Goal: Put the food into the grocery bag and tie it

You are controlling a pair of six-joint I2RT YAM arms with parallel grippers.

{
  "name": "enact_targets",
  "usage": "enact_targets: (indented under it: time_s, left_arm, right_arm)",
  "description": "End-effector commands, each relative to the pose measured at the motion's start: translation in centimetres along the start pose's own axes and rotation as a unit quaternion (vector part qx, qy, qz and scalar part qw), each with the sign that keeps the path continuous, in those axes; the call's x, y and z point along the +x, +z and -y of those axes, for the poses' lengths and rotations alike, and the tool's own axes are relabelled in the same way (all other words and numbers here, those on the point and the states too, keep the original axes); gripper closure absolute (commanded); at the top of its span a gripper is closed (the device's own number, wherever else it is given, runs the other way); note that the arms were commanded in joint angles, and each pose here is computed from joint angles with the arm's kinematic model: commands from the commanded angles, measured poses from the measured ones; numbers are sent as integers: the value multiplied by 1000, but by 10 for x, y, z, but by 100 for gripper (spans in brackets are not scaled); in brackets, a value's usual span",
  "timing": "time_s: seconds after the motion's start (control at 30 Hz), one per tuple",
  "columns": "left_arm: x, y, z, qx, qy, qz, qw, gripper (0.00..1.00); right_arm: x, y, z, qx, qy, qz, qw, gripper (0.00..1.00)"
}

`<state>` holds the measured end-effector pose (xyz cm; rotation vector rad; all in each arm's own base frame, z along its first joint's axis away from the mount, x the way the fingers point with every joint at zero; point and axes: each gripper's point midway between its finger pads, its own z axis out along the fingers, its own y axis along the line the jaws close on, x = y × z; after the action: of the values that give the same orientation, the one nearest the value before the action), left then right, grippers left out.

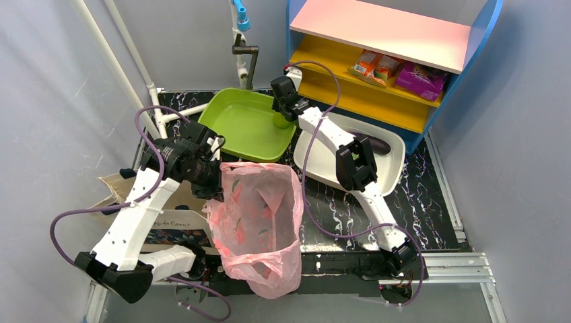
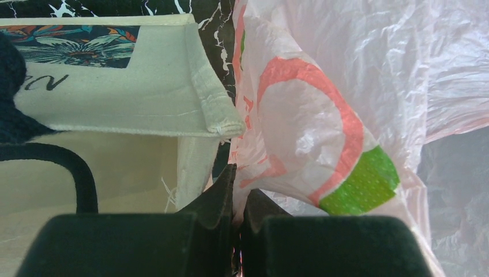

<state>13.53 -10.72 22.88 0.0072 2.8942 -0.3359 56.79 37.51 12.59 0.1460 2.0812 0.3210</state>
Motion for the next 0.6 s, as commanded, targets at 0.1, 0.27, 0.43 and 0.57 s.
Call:
enact_targets:
  time_s: [0.1,0.27,0.43,0.57]
  left_arm:
    - [0,-3,-5,-12,-2,0,1000,100]
    - [-2,-2,-4,-10,-3,1,1000,100]
    - [-2,-4,-3,-6,-3,7,1000,100]
    - [-2,-7,-3,-2,-2,15,1000,100]
  right_arm:
    - [-30,1,-9,-23,9,38,999,90]
    - [-29,-1,-10,-28,7,32,999,99]
    - [-36,-9,-13,-35,8,33,999,99]
    - [-48,-22,-24,-57,9,38,998,99]
